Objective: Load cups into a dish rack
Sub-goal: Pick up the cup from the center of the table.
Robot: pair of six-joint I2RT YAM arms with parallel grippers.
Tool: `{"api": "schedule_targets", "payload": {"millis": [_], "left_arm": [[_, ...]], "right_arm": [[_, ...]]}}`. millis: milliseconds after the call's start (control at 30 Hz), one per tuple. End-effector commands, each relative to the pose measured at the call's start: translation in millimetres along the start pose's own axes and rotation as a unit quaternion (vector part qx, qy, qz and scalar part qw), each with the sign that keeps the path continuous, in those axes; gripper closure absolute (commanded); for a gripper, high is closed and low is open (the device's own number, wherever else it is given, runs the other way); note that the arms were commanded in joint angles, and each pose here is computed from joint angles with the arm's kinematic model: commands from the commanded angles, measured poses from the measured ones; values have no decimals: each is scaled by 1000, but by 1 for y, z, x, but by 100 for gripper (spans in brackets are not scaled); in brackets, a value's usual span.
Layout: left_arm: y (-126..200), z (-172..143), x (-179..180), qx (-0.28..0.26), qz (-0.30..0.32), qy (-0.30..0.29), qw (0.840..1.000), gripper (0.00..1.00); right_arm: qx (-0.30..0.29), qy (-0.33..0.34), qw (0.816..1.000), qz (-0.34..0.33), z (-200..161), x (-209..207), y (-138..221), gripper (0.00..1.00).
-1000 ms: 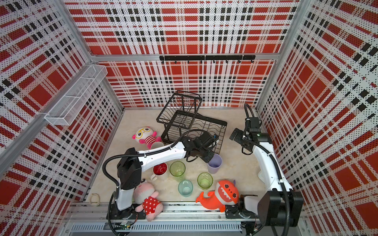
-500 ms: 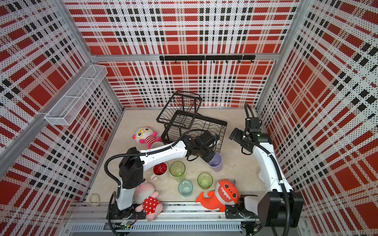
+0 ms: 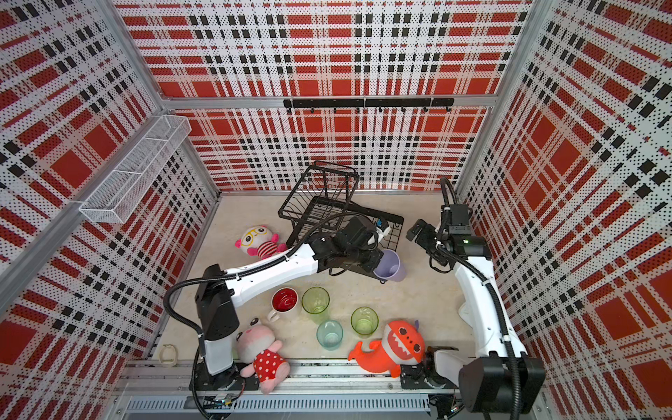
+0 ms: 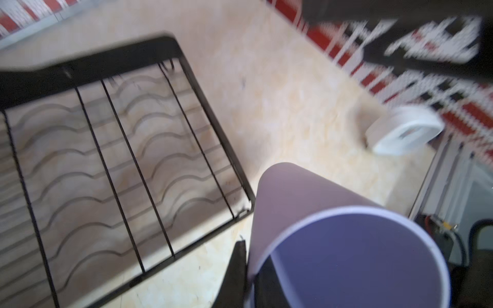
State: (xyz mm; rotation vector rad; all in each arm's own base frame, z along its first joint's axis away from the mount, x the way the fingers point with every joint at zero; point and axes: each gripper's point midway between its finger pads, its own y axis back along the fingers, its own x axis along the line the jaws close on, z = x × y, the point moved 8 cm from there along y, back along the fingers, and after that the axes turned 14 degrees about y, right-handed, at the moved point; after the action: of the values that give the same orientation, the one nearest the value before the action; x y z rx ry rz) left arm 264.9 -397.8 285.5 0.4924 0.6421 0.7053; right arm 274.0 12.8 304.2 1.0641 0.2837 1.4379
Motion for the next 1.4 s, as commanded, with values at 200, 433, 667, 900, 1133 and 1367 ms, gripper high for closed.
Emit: {"api": "schedule_targets", "payload": {"millis": [200, 433, 667, 900, 1133, 1367], "left_arm": [[96, 50, -2, -343, -101, -29, 933, 100], [115, 27, 17, -440, -119, -35, 889, 100], [110, 23, 12, -438, -140, -62, 886, 100], [103, 26, 12, -436, -150, -46, 886, 100], [91, 27, 4, -425, -169, -51, 888, 100], [83, 30, 3, -421, -176, -39, 889, 100]], "right_arm": [[19, -60, 993, 104, 8, 17, 19, 0], [22, -66, 957, 282, 15, 39, 29, 0], [12, -53, 933, 356, 15, 48, 34, 0], [18, -52, 923, 380, 5, 52, 33, 0], [27, -40, 912, 407, 1, 68, 32, 0], [34, -23, 902, 430, -1, 78, 34, 0]]}}
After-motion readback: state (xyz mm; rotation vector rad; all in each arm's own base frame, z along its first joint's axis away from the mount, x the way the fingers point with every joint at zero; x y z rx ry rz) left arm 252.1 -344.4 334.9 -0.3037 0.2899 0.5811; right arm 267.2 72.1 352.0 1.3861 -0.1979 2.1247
